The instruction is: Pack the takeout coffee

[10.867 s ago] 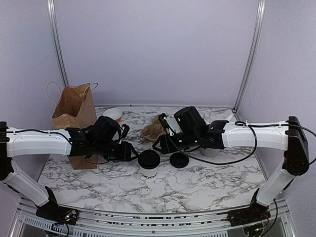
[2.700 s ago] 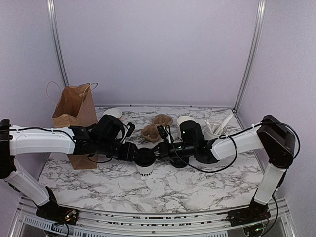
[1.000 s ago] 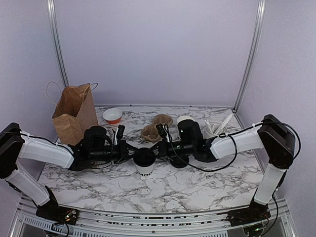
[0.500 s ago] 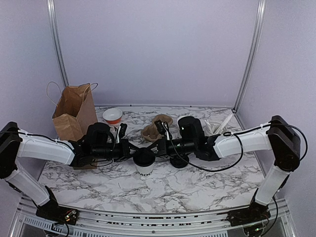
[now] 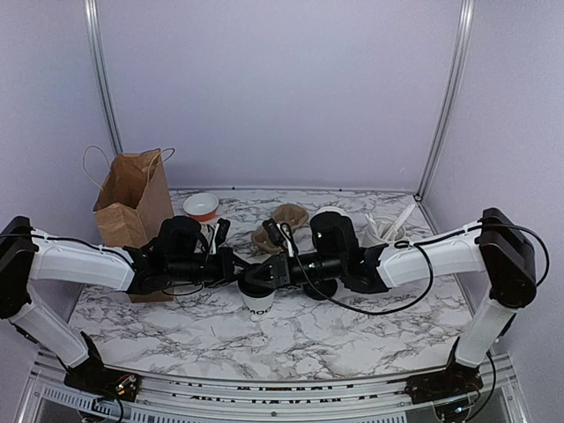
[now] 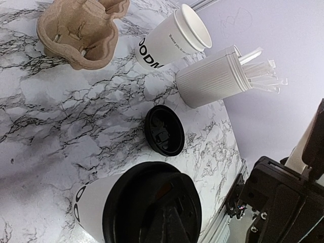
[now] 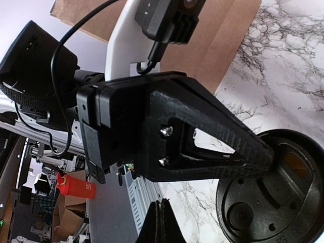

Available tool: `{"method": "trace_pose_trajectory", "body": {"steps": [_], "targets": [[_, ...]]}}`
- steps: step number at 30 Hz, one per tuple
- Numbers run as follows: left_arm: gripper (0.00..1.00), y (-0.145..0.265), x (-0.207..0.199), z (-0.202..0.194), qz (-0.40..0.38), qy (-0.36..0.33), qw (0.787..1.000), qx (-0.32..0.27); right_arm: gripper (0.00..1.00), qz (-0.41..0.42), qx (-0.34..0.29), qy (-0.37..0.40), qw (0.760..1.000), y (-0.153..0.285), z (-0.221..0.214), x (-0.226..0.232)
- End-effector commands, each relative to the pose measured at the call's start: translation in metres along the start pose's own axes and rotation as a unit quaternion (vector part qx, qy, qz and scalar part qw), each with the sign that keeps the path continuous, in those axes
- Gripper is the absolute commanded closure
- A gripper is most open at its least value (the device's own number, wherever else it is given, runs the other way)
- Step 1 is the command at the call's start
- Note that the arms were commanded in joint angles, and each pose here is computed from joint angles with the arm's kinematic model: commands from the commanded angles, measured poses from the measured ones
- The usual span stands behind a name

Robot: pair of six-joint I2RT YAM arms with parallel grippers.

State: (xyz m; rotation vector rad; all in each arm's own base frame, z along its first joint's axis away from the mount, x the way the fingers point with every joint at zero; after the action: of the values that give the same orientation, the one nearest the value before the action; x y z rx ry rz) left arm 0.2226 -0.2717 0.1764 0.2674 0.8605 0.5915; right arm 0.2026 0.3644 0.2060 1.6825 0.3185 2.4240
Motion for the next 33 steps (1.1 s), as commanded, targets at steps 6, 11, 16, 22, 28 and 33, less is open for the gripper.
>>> {"method": "trace_pose_trajectory", "body": {"steps": [6, 11, 16, 22, 28, 33], "targets": [[1.0, -0.005, 0.016, -0.019, 0.058, 0.002, 0.997, 0.059, 1.0, -0.084, 0.031, -0.1, 0.991, -0.019, -0.016, -0.067], [1.0, -0.002, 0.018, -0.022, 0.069, -0.001, 0.995, 0.066, 1.0, -0.081, -0.001, -0.068, 0.994, -0.008, -0.005, -0.047], [1.0, -0.002, 0.011, -0.011, 0.067, -0.012, 0.996, 0.055, 1.0, -0.052, -0.02, -0.016, 0.998, 0.002, 0.009, -0.01], [1.0, -0.001, 0.009, -0.007, 0.071, -0.016, 0.996, 0.051, 1.0, -0.016, -0.071, 0.035, 0.997, 0.018, 0.026, 0.026], [1.0, -0.002, 0.01, -0.007, 0.077, -0.014, 0.996, 0.051, 1.0, -0.035, -0.092, 0.01, 0.995, 0.018, 0.03, 0.0], [1.0, -0.004, 0.01, -0.006, 0.078, -0.014, 0.995, 0.052, 1.0, -0.086, -0.051, -0.061, 0.993, -0.003, 0.019, -0.058]]}}
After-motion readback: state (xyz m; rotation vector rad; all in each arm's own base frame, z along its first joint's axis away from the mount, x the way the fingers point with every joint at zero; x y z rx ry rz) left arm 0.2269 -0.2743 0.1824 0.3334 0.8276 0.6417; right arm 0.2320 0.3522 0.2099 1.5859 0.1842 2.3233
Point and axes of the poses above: each gripper's point midway between its finger pads, its own y axis back along the fingers, its own x axis along the line the jaws close on, z = x × y, the point moved 9 cm from there along y, back along the fingers, and after that the axes turned 13 degrees about -y, right-handed, at the moved point
